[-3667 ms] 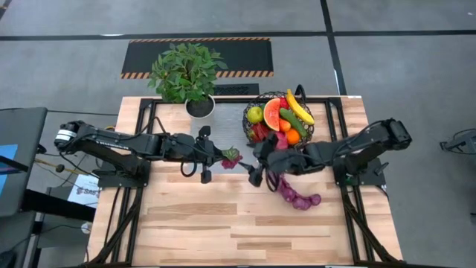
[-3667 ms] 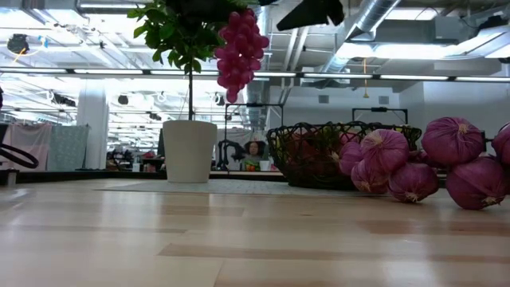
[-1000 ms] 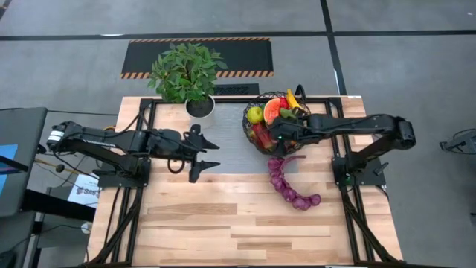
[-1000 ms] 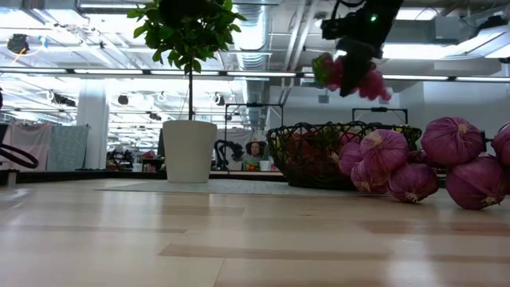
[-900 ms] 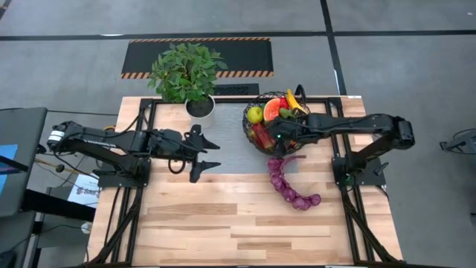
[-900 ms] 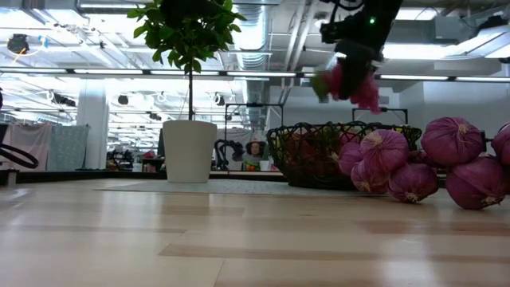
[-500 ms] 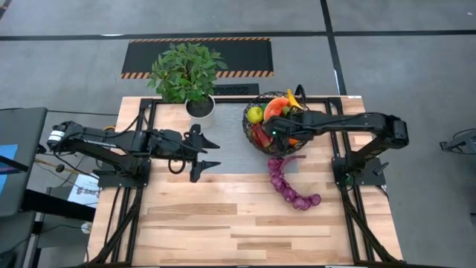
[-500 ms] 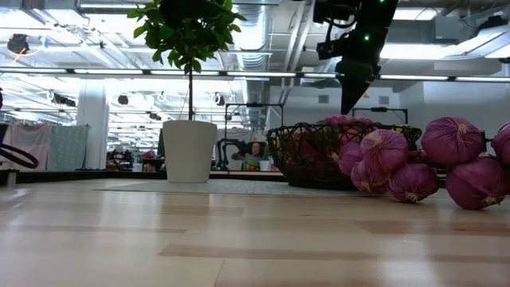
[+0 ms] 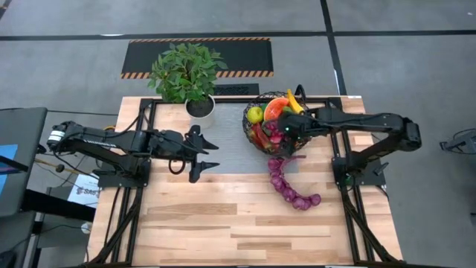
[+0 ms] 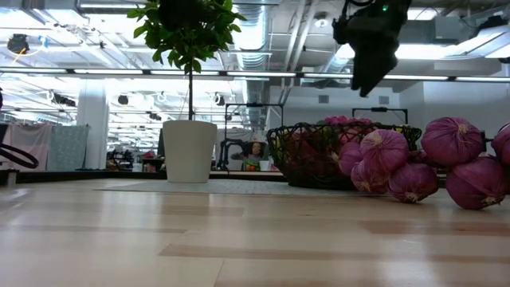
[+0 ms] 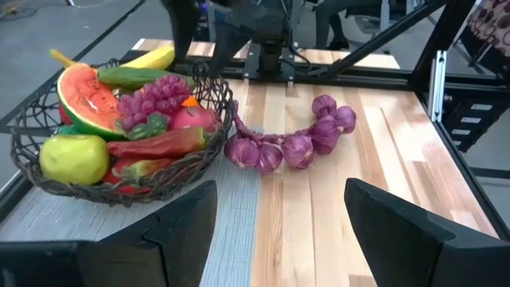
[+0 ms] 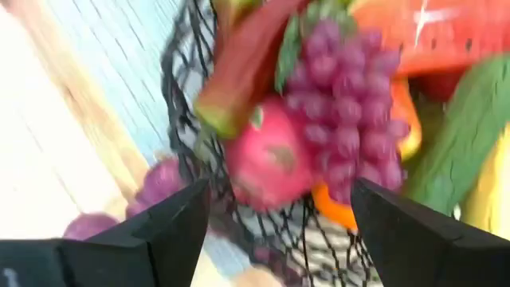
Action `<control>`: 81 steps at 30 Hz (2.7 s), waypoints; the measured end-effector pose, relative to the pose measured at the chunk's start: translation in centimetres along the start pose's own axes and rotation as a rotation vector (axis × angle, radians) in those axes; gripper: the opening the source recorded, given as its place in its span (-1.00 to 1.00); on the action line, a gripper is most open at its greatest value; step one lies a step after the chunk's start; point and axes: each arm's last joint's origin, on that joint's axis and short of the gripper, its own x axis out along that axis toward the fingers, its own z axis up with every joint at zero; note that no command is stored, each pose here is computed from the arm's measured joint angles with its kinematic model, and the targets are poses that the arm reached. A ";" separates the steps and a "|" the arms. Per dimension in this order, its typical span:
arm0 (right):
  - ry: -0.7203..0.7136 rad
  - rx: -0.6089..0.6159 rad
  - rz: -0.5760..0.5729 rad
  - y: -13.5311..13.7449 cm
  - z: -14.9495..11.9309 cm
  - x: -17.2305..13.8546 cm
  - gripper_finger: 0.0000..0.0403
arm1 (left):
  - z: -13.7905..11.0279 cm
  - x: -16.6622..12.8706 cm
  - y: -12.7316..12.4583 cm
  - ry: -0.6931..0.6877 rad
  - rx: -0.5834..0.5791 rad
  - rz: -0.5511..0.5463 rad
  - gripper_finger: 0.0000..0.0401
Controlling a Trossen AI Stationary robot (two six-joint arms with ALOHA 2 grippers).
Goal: Build produce basket
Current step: Put the purple garlic into the wire basket
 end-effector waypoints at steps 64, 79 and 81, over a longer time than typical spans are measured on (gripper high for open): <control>0.426 0.151 -0.073 19.7 -11.9 7.6 -0.14 | -0.6 0.1 -0.6 0.027 0.017 0.001 0.31; 0.245 0.039 -0.062 21.9 -7.7 -1.5 -0.05 | -0.6 0.1 -0.6 0.026 0.017 0.001 0.31; 0.201 0.018 -0.104 21.6 -7.2 -2.7 -0.06 | -0.6 0.1 -0.6 0.026 0.017 0.000 0.31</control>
